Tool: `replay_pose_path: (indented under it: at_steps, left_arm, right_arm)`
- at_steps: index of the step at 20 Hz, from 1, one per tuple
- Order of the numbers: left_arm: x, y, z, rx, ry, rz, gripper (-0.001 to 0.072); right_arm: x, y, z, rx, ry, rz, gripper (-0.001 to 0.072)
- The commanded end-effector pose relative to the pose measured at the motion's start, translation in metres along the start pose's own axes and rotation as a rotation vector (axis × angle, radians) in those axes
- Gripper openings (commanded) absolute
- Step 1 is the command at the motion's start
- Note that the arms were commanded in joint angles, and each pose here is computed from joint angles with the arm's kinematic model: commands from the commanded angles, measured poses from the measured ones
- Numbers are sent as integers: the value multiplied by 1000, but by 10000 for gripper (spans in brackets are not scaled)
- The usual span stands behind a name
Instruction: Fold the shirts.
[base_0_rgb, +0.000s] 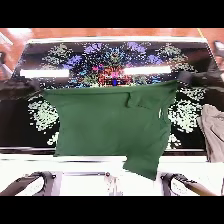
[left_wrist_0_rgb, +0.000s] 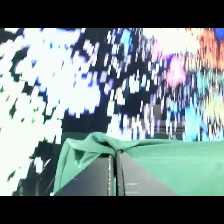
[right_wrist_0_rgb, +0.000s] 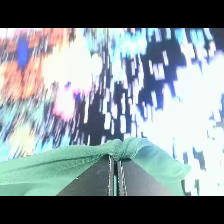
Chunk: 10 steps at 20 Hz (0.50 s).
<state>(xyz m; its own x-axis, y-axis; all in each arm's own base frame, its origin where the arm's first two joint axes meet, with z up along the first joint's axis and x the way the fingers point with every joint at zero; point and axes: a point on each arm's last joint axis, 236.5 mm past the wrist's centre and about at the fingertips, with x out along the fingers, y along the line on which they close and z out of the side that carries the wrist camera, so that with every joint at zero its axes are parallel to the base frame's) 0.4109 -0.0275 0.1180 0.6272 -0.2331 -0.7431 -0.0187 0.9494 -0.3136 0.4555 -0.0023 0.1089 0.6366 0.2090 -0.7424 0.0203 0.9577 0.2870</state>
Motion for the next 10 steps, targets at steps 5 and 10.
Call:
replay_pose_path:
  at_steps: [5, 10]
  left_arm:
    - [160, 10, 69, 55, -87, -70, 36]
    - [204, 16, 81, -1, -161, -61, 37]
  right_arm:
    - [130, -8, 60, -44, -352, -79, 56]
    - [158, -34, 55, 145, -373, -75, 56]
